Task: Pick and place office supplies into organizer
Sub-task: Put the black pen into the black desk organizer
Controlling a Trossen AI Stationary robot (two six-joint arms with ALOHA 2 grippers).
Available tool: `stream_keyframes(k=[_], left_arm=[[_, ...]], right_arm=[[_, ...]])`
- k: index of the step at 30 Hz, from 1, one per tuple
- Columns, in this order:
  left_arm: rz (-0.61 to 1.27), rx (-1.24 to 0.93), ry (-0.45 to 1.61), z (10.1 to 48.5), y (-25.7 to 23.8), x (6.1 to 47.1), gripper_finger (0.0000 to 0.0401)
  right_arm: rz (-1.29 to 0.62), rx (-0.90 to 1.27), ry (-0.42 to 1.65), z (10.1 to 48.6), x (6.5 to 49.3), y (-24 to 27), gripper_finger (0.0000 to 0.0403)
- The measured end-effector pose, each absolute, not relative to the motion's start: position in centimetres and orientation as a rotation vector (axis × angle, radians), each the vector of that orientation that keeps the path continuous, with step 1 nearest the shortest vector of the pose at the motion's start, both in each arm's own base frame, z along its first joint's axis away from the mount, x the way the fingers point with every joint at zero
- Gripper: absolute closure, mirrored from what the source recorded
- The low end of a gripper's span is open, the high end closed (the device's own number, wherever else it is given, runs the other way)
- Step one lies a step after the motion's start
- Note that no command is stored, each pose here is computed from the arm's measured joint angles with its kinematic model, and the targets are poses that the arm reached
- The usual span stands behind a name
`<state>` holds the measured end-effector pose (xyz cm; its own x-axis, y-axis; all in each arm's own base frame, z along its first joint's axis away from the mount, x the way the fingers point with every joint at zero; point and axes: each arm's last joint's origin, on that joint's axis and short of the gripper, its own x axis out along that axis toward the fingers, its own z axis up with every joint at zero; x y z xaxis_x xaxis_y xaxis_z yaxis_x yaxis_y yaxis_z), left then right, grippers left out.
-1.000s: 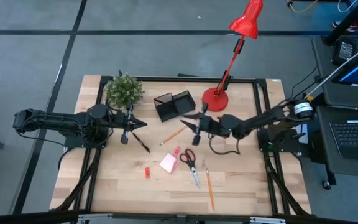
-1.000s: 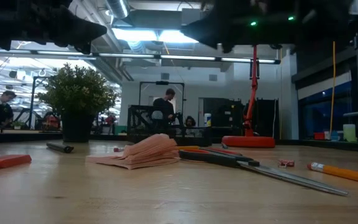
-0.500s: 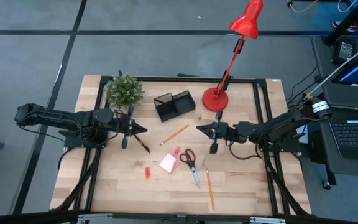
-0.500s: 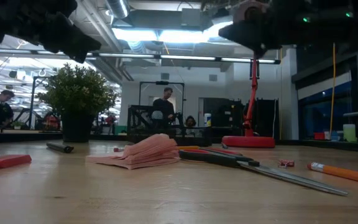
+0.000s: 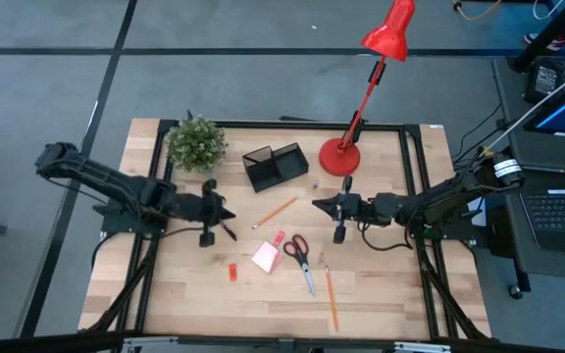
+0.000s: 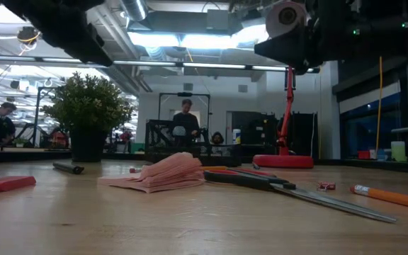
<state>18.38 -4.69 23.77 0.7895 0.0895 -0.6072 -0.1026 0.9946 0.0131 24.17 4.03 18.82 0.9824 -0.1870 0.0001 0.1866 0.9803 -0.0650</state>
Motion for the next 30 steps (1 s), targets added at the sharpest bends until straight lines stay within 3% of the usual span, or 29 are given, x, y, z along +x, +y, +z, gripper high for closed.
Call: stream_keyframes(k=[14, 30], left_arm=[[0.107, 0.156, 1.149, 23.8, -9.4, 23.6, 0.0387], [0.087, 0.213, 1.265, 22.8, -9.2, 23.5, 0.0278]], right_arm=[[-0.177, -0.140, 0.032, 18.6, 24.2, 4.1, 0.0395], [-0.176, -0.166, 0.032, 18.7, 24.2, 4.0, 0.0395]])
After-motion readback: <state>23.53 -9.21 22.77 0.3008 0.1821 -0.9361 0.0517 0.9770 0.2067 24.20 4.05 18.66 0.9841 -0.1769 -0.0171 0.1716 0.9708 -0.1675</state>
